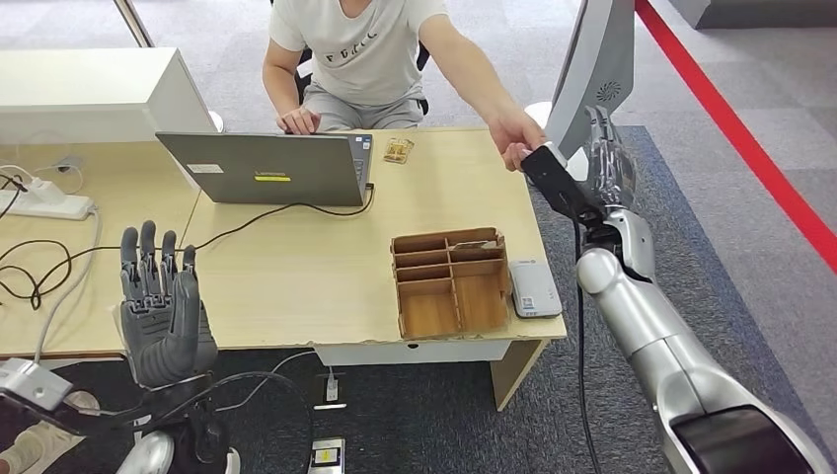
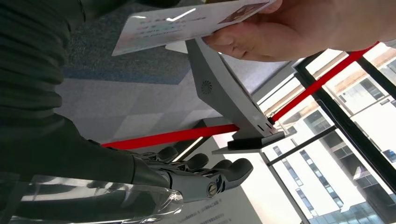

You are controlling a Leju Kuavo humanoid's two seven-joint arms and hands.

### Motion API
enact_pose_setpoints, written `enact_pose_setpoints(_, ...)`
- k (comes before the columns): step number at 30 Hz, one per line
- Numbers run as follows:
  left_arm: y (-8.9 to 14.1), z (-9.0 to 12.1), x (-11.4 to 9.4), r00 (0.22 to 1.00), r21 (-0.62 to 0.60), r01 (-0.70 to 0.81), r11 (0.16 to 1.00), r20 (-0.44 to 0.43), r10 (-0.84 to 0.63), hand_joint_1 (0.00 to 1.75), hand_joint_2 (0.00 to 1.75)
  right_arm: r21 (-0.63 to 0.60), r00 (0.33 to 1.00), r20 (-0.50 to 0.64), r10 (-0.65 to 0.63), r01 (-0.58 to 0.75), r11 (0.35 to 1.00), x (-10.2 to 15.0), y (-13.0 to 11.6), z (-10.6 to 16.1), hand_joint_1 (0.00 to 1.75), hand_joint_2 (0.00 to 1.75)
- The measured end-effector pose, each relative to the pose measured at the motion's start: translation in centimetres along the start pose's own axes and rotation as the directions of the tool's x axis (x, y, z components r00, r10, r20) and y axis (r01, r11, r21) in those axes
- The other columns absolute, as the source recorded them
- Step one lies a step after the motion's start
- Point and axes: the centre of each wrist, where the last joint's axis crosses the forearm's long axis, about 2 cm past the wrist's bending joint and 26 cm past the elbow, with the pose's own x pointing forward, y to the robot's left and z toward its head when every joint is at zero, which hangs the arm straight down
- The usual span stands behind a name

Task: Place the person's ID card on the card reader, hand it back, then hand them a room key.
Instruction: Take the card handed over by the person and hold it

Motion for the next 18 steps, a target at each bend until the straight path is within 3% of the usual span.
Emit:
enact_pose_setpoints(1, 0.0, 0.0, 0.0, 1.000, -0.001, -0.001, 1.000, -0.002, 0.001, 0.00, 1.75, 0.003, 1.000, -0.005, 0.001, -0.001, 1.000, 0.0, 0.0, -0.1, 0.42, 1.75)
enact_pose_setpoints(3, 0.0, 0.1, -0.1, 1.000, -0.005, -0.004, 1.000, -0.004, 0.004, 0.00, 1.75, 0.009, 1.000, -0.015, 0.005, -0.004, 1.000, -0.1, 0.1, -0.2, 1.20, 1.75)
enact_pose_setpoints(5, 0.0, 0.1, -0.1, 1.000, -0.009, -0.006, 1.000, -0.007, 0.006, 0.00, 1.75, 0.017, 1.000, -0.025, 0.008, -0.008, 1.000, -0.2, 0.3, -0.3, 1.75, 1.75)
enact_pose_setpoints(18, 0.2, 0.3, -0.5, 1.000, -0.037, -0.001, 0.999, -0.010, 0.001, 0.00, 1.75, 0.063, 0.998, -0.054, 0.016, -0.012, 0.998, -0.4, 1.1, -0.4, 1.75, 1.75)
